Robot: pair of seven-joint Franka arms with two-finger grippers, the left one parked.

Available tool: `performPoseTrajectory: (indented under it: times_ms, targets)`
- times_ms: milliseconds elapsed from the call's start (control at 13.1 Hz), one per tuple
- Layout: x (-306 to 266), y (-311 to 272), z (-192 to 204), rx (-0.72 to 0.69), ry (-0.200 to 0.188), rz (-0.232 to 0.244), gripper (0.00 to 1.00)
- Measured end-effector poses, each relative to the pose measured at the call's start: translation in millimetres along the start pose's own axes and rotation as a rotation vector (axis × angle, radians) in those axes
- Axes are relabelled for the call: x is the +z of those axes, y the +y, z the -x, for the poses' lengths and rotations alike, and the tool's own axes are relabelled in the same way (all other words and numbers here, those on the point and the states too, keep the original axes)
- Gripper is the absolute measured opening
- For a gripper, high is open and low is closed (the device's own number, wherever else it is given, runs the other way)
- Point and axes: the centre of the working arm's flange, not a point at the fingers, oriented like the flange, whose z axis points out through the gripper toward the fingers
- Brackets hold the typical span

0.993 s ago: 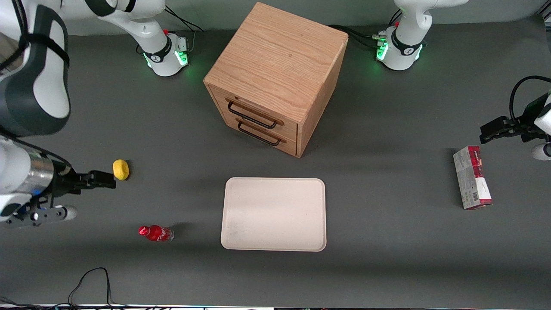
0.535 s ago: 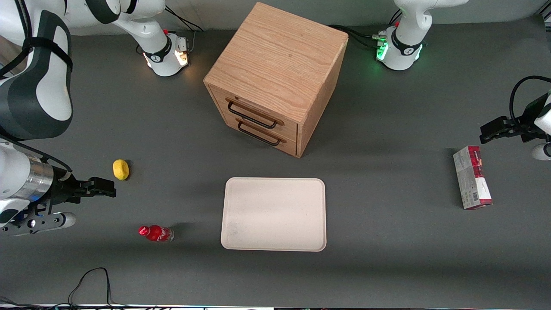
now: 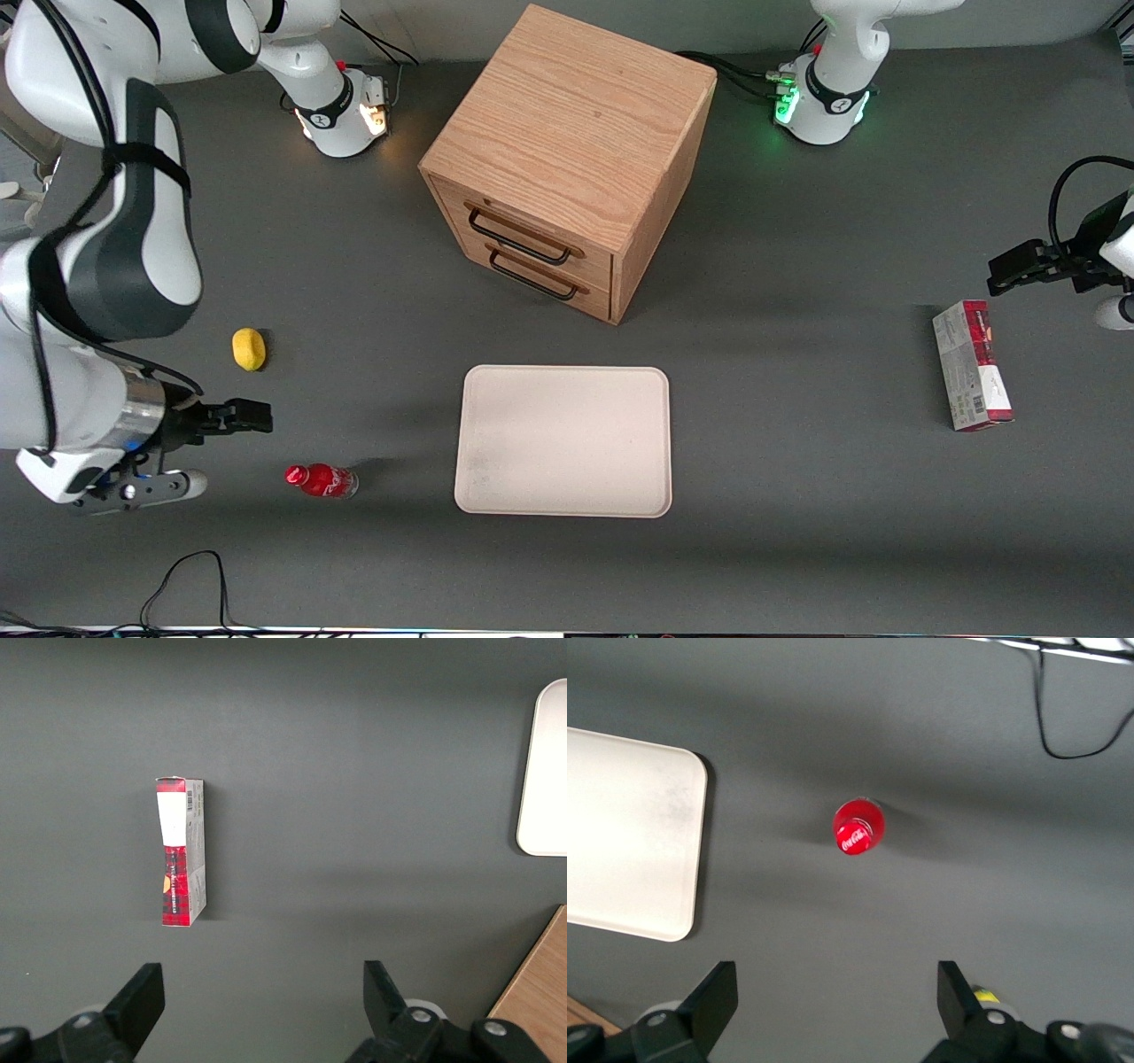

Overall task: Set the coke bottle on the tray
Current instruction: 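Move the open right gripper down over the red Coca-Cola bottle, then close the right gripper around the red bottle's body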

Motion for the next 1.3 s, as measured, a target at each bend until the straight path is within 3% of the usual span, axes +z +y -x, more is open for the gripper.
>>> performPoseTrajectory:
  times_ms: [229, 764, 1222, 1299]
  targets:
    - [38, -6, -18, 0.001, 0.027, 0.002, 1.00]
    - [116, -2, -37, 0.006, 0.013, 0.009, 1.00]
    - [133, 1, -38, 0.009, 0.013, 0.012, 1.00]
    - [133, 1, -38, 0.010, 0.013, 0.012, 0.95]
